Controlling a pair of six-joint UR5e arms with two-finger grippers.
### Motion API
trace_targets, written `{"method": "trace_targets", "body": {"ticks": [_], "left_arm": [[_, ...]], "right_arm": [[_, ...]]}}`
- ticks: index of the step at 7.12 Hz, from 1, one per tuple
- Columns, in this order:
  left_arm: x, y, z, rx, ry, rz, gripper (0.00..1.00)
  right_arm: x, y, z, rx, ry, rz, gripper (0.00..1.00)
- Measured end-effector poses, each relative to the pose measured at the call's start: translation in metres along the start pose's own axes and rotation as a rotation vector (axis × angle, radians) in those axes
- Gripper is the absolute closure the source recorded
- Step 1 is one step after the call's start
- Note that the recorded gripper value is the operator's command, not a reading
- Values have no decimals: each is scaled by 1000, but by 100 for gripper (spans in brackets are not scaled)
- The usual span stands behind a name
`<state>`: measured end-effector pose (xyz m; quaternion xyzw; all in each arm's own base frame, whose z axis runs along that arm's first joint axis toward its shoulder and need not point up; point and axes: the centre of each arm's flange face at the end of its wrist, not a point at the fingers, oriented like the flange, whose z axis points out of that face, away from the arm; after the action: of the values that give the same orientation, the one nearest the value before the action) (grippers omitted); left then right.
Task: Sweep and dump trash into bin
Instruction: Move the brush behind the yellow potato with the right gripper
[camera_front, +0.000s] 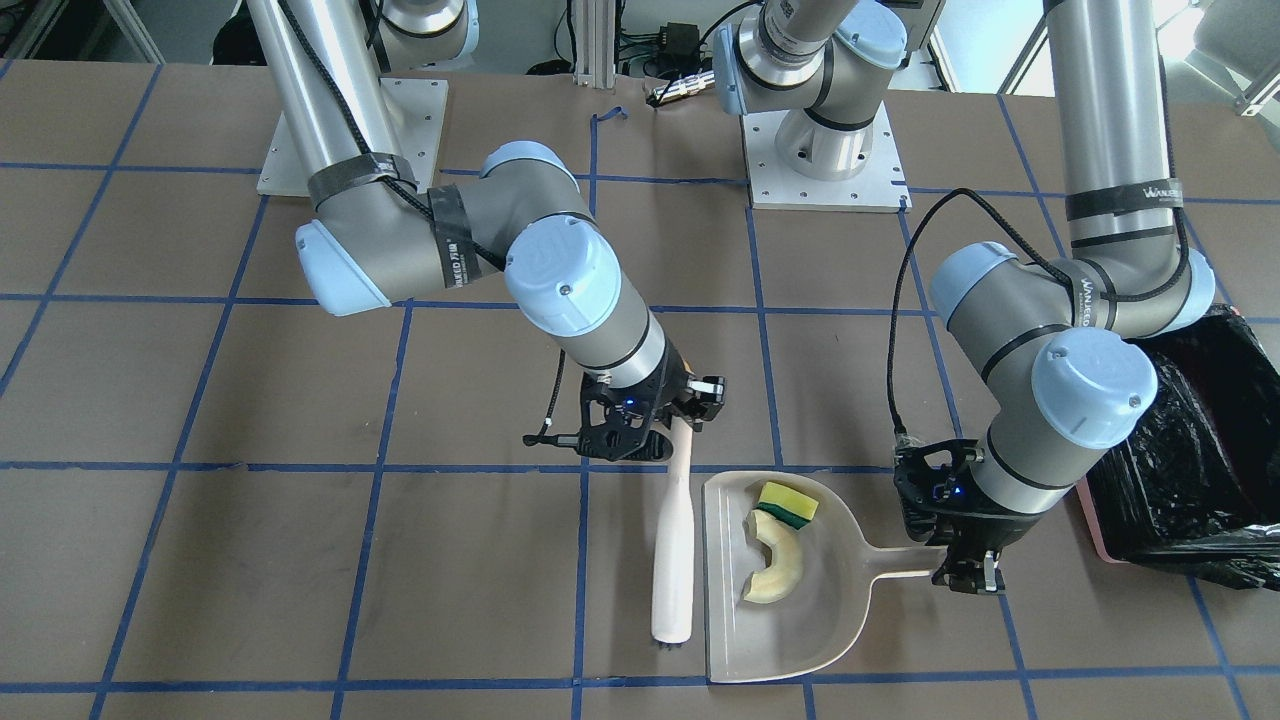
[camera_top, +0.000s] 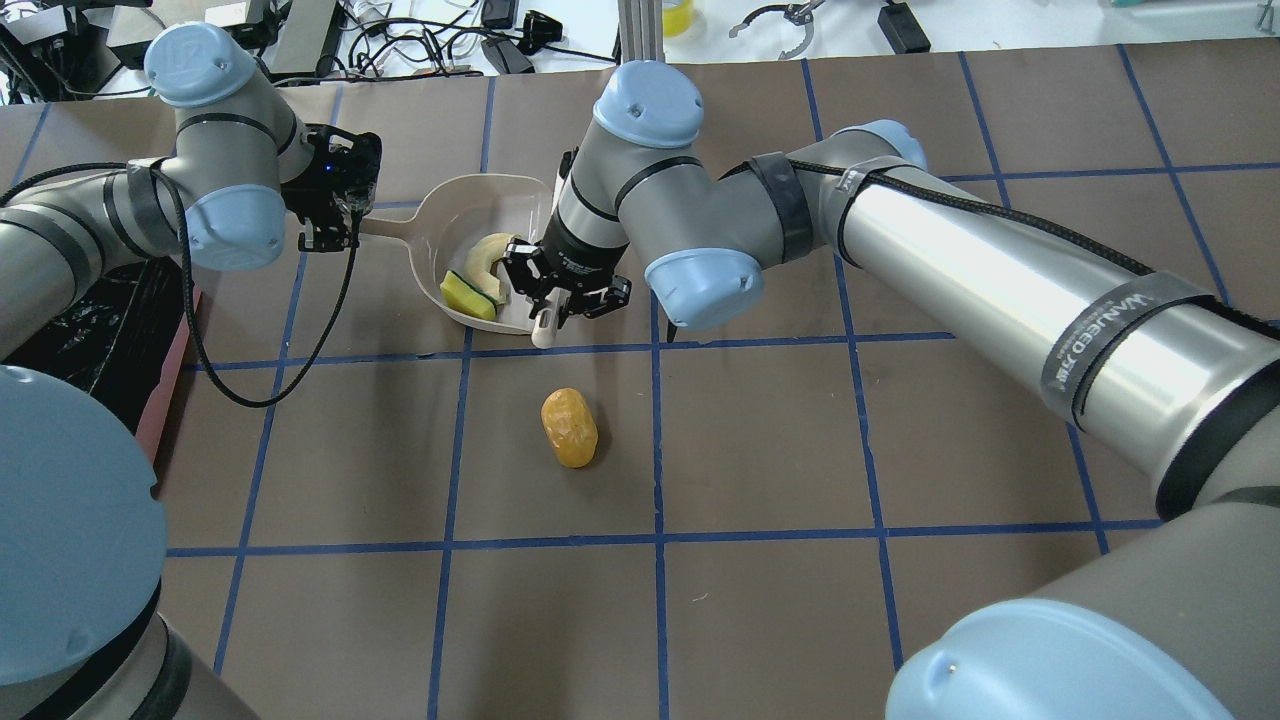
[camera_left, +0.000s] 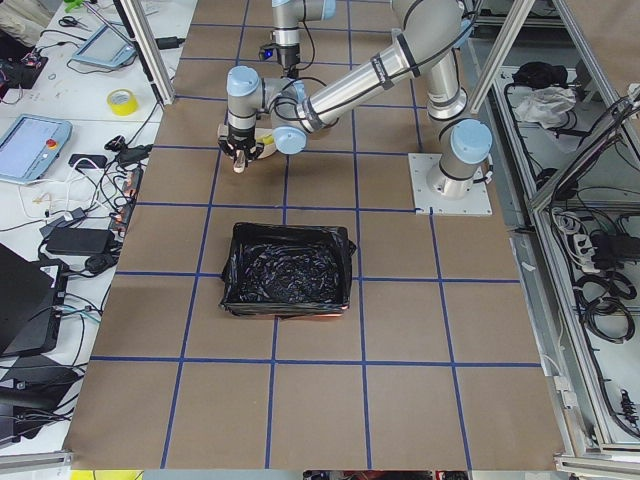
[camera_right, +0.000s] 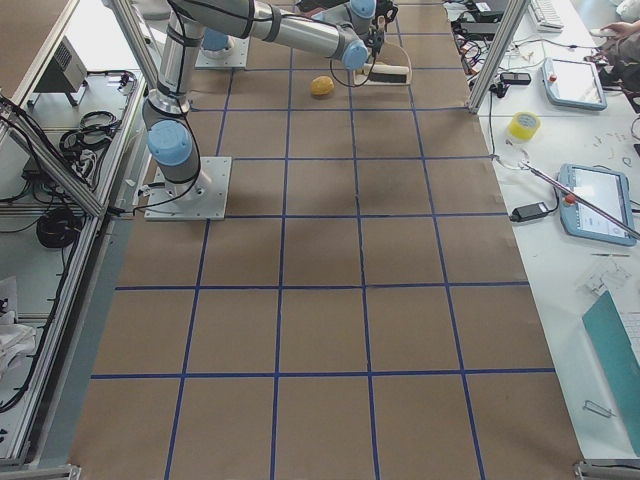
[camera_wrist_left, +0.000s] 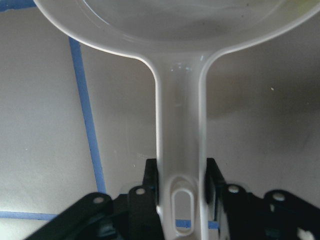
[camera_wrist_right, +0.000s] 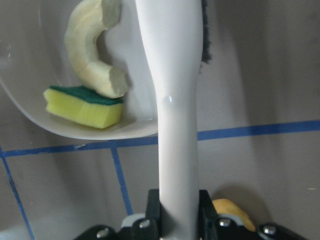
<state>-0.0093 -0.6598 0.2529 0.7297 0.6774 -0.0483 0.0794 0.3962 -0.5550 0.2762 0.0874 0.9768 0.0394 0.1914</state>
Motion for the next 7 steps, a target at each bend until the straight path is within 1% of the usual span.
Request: {"method": "trace_targets", "body": {"ticks": [1, 2, 3, 4, 5, 6, 7], "left_arm": [[2, 1, -7, -2, -6, 1, 100], [9, -1, -19, -5, -10, 7, 100], [28, -5, -30, -6, -4, 14, 100], [56, -11, -38, -11, 8, 21, 100], [85, -16, -46, -26, 16, 31, 100], [112, -21, -53, -40, 19, 42, 100], [138, -27, -56, -47, 17, 48, 100]], "right_arm": [[25, -12, -25, -11, 41, -27, 100], [55, -19, -64, -36, 77, -49, 100], [90, -21, -110, -66, 103, -70, 100], [118, -13, -145, -105, 117, -90, 100], [136, 8, -164, -146, 128, -102, 100], [149, 37, -167, -174, 134, -102, 100], [161, 65, -157, -180, 129, -96, 100]]}}
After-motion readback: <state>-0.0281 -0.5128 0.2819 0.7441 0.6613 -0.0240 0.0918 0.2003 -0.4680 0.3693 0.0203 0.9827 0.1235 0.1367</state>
